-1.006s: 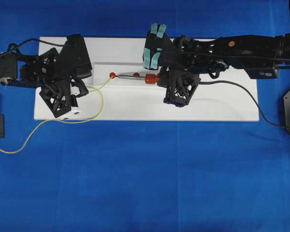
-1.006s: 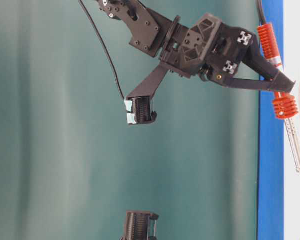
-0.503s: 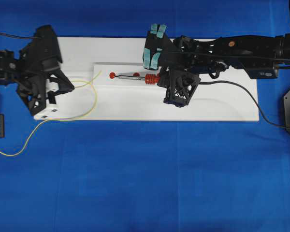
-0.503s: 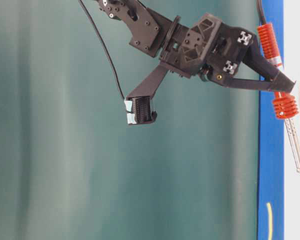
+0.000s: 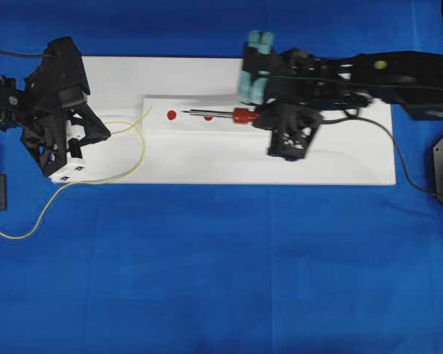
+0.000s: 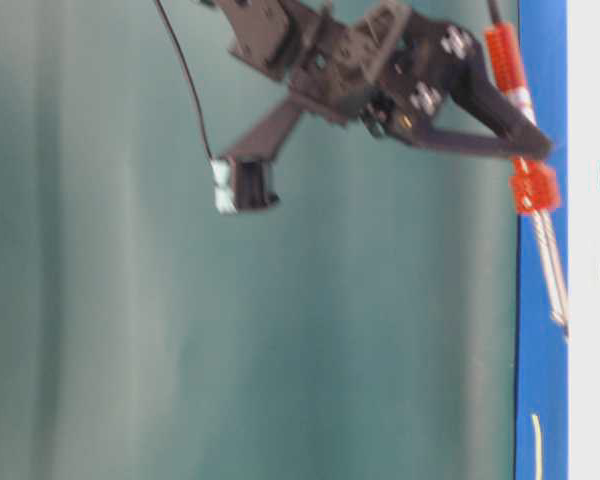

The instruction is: Touch the tip of the soldering iron to the tip of the solder at the mark.

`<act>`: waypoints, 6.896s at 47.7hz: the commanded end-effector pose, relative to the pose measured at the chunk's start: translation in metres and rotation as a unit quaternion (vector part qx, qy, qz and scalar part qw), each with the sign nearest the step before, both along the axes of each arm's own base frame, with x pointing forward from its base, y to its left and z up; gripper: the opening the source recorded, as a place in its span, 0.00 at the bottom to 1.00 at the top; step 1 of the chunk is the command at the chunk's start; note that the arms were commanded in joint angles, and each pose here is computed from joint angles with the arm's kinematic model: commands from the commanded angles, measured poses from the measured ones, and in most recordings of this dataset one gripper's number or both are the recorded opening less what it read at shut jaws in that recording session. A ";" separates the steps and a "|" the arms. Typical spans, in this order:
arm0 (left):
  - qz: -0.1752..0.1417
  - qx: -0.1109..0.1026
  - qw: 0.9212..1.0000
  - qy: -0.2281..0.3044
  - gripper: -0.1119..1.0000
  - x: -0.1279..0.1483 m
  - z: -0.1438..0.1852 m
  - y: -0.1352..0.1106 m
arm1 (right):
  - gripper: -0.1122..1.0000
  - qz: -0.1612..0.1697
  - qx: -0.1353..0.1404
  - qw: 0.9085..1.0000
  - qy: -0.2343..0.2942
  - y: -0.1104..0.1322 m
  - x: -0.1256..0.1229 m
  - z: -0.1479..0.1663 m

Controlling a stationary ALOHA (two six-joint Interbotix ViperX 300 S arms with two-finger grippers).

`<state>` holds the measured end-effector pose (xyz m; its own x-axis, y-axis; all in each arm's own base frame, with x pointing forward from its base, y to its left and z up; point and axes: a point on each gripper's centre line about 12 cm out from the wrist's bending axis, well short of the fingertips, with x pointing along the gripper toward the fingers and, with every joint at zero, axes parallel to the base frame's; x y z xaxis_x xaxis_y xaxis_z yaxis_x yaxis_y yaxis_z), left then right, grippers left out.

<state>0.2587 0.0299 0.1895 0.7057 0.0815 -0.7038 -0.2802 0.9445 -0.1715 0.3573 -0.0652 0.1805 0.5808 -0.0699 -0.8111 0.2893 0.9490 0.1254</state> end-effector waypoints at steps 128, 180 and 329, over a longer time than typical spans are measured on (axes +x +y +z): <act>-0.004 -0.006 0.999 0.045 0.13 0.108 -0.024 0.009 | 0.16 -0.019 -0.006 0.999 -0.024 0.001 -0.038 -0.004; -0.004 -0.006 0.999 0.045 0.13 0.108 -0.024 0.008 | 0.16 -0.021 -0.003 1.000 -0.007 -0.003 -0.023 -0.021; -0.010 0.004 1.000 -0.005 0.12 0.068 0.019 0.003 | 0.16 -0.017 -0.001 1.000 -0.003 0.001 -0.023 -0.021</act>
